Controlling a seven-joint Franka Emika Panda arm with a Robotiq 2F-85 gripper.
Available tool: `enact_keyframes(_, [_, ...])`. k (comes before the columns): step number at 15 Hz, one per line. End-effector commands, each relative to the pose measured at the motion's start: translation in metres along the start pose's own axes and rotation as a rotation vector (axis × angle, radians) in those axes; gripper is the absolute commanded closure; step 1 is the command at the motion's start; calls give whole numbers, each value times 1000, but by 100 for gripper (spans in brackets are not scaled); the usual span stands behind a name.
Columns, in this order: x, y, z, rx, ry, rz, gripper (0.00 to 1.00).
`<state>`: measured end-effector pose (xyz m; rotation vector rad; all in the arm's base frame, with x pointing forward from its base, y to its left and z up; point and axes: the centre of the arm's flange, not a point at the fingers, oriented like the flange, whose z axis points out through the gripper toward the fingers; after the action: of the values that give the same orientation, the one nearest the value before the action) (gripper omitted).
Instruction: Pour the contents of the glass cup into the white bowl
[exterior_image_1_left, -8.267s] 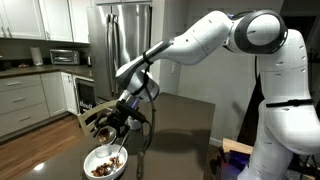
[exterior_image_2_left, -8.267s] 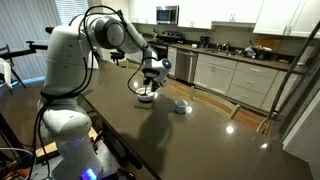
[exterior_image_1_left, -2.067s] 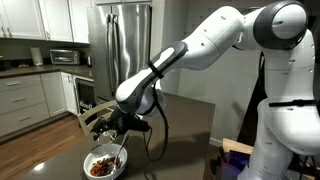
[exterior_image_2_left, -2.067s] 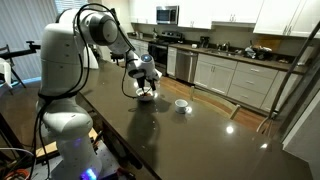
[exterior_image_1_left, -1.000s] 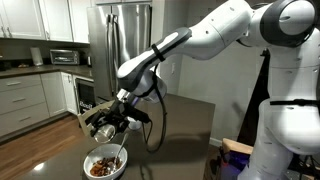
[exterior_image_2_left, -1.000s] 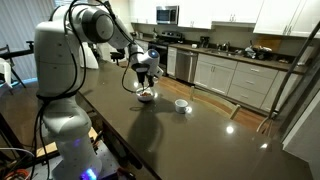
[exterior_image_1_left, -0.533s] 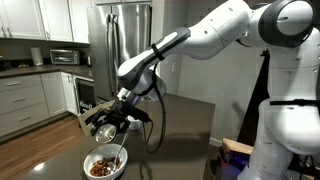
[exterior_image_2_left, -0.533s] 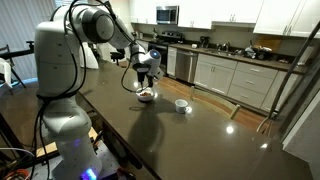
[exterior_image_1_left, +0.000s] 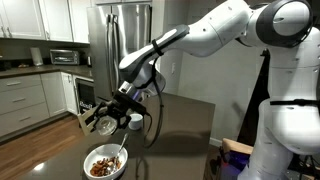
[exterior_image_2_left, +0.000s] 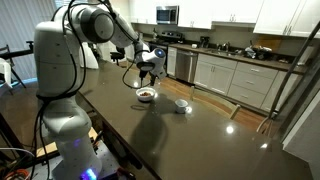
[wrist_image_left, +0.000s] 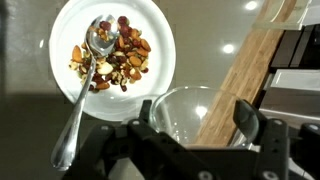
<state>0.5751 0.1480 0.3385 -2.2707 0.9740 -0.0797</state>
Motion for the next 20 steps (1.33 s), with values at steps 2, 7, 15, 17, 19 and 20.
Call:
enact_keyframes(2, [7,-4,-16,74,-37,138,41])
enact_keyframes(7, [9,3,-3,29,-24,97,16])
enact_keyframes(15, [44,14,-24,82,-12,284,41])
enact_keyframes(17, [54,18,-32,111,-14,344,41])
enact_keyframes(19, [61,20,-41,145,-16,393,41])
enact_keyframes(20, [65,21,-44,161,-15,413,41])
